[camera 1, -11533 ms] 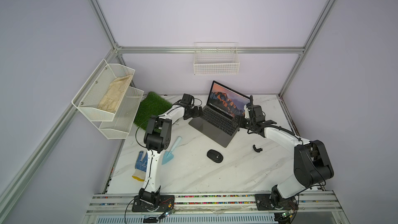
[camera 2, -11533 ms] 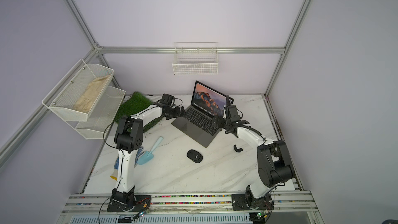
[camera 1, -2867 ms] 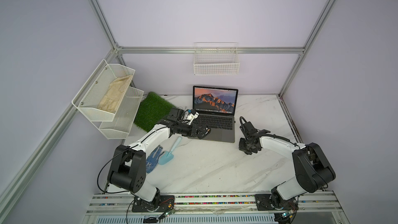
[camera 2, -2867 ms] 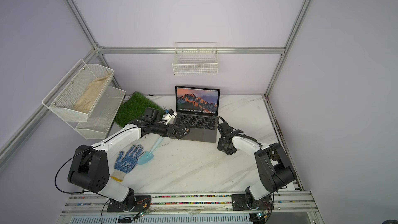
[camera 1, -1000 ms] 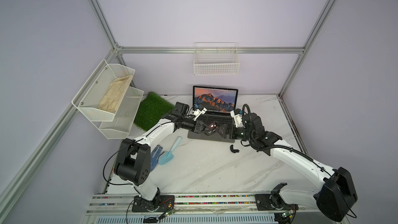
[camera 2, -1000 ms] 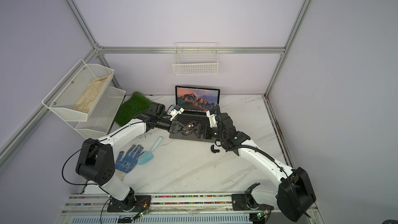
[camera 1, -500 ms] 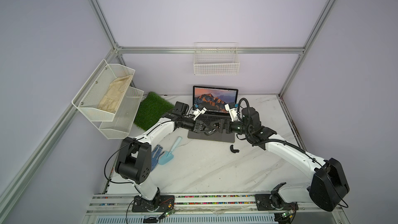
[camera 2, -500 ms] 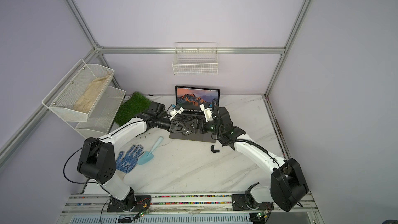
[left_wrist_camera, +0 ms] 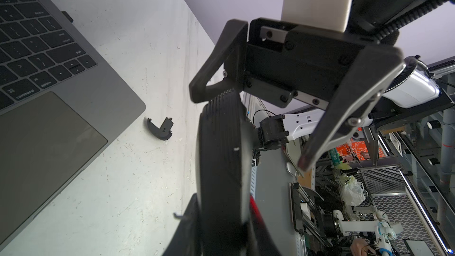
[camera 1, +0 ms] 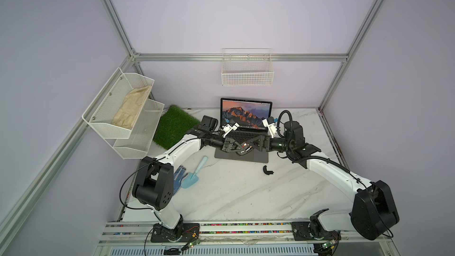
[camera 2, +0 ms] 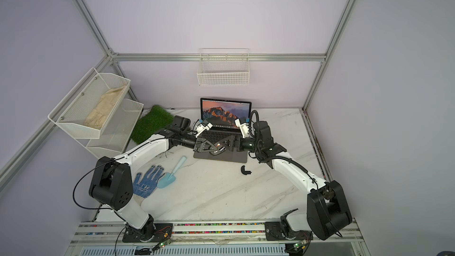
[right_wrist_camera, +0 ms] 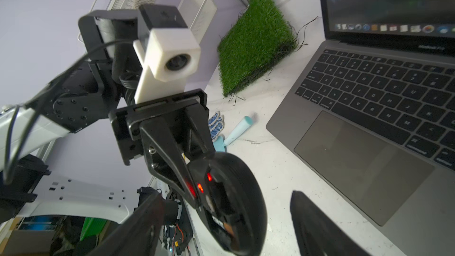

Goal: Insert the wireless mouse receiver into the laptop
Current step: Adjust the mouse as needed.

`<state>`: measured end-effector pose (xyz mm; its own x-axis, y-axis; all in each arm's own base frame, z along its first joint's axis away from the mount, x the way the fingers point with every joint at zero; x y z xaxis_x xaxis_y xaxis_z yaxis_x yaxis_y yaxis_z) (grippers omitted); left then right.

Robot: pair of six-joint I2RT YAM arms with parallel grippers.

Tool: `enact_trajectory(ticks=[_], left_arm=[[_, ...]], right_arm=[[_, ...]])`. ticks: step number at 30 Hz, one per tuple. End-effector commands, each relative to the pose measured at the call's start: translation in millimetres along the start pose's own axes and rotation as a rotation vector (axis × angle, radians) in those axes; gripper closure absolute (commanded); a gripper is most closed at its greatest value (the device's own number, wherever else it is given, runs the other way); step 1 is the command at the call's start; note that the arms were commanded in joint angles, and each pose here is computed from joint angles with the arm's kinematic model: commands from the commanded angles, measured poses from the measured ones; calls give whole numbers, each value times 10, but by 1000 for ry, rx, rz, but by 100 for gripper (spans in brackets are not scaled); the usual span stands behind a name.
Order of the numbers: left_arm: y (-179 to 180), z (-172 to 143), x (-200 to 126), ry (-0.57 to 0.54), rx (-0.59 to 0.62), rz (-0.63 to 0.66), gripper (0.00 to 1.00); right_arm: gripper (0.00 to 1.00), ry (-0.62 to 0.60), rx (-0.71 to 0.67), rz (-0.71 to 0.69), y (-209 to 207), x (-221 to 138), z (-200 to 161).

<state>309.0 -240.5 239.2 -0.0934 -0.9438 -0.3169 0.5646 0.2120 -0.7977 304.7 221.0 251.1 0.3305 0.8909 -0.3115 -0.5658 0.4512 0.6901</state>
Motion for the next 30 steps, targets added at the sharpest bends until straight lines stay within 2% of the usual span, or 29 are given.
enact_trajectory(ticks=[1, 6, 12, 13, 16, 17, 19, 22, 23, 25, 27, 30], left_arm=[[-190, 148, 5, -10, 93, -71, 98], [-191, 145, 31, -4, 91, -76, 98], [-245, 177, 15, -8, 98, -87, 92], [-268, 188, 7, -12, 103, -92, 89], [-306, 232, -39, -44, 69, -110, 65], [-327, 264, -82, -73, 78, -124, 56], [-384, 356, -208, -175, 71, -154, 44], [-494, 513, -584, -522, 86, -163, 7], [-513, 518, -686, -645, 71, -174, 3], [-463, 507, -774, -794, 4, -170, 2], [-439, 491, -756, -840, -25, -160, 3], [-540, 487, -664, -855, 6, -195, 4]], right_arm=[[23, 35, -17, 92, 46, 69, -42], [42, 10, -16, 135, 82, 90, 5], [73, -35, 3, 172, 118, 80, 38], [80, -49, 5, 159, 103, 70, 42], [91, -87, -4, 129, 116, 22, 71], [93, -106, -2, 119, 126, 3, 103], [98, -152, 25, 102, 154, -35, 189], [100, -274, 62, 116, 298, -162, 405], [100, -322, 75, 127, 347, -209, 472], [100, -398, 102, 156, 439, -279, 578], [100, -444, 122, 180, 496, -308, 642], [100, -477, 123, 220, 594, -313, 712]])
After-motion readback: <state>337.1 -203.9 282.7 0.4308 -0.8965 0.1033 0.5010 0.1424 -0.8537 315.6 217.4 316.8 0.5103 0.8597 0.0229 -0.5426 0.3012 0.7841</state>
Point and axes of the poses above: each gripper's point midway between its finger pads, its own x axis out along the fingers, its own y axis along the line the jaws close on, z = x × y, the point moved 5 cm from there along -x, back along the fingers, and after that the axes turned 3 degrees about -x, right-handed, at the moved point
